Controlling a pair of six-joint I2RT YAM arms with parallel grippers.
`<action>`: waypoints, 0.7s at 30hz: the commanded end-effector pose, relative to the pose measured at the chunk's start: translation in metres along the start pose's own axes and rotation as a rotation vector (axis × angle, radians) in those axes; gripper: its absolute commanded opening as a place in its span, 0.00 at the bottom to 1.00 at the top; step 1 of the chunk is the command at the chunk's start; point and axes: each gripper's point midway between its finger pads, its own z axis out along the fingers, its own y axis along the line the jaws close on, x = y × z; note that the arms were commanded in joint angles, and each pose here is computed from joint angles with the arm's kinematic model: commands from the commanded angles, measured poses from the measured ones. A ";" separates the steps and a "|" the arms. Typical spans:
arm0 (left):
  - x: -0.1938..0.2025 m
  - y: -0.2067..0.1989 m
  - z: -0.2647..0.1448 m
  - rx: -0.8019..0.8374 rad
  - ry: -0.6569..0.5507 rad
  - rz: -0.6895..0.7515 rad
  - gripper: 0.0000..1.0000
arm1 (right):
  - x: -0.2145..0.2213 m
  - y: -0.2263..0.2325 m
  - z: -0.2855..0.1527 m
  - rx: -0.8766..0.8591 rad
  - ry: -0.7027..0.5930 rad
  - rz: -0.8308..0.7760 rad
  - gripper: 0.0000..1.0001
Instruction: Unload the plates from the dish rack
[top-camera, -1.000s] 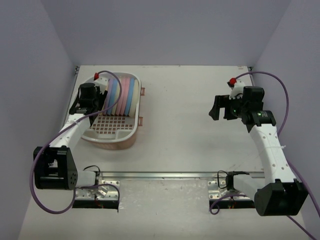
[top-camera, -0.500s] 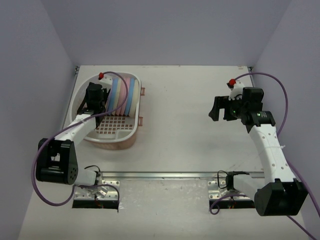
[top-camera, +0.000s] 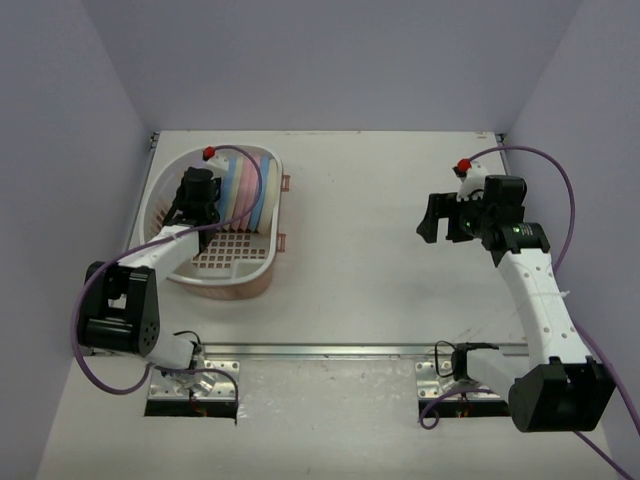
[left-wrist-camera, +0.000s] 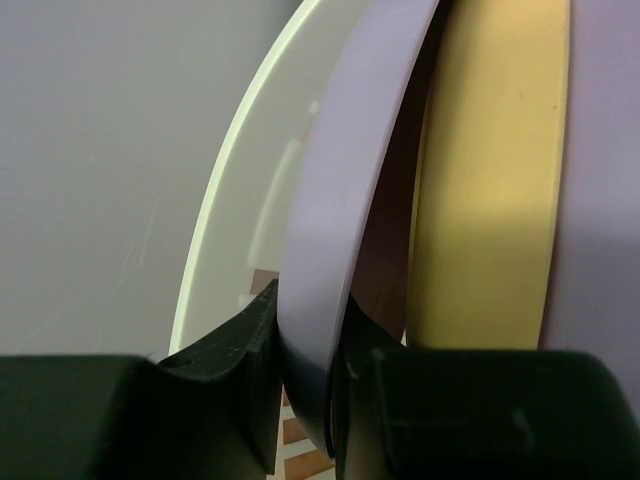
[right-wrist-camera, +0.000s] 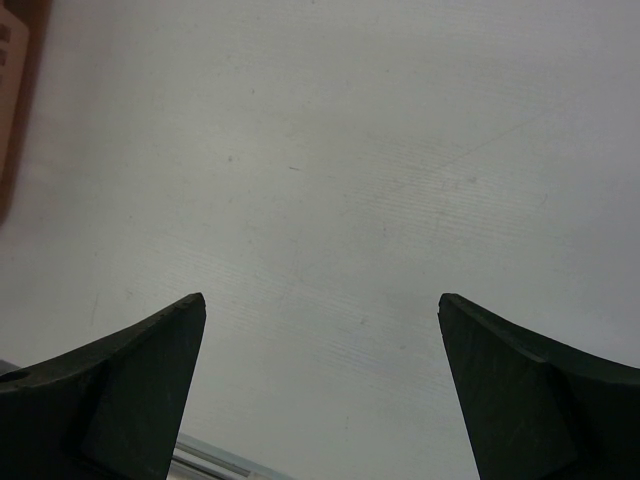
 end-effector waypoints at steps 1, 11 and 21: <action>-0.046 0.033 -0.017 -0.096 -0.104 -0.079 0.00 | -0.011 0.004 -0.003 -0.015 -0.047 -0.011 0.99; -0.099 0.090 -0.056 -0.267 -0.198 -0.043 0.00 | -0.013 0.007 -0.004 -0.029 -0.053 -0.005 0.99; -0.158 0.147 -0.106 -0.305 -0.323 -0.218 0.00 | -0.025 0.019 -0.011 -0.084 -0.081 -0.016 0.99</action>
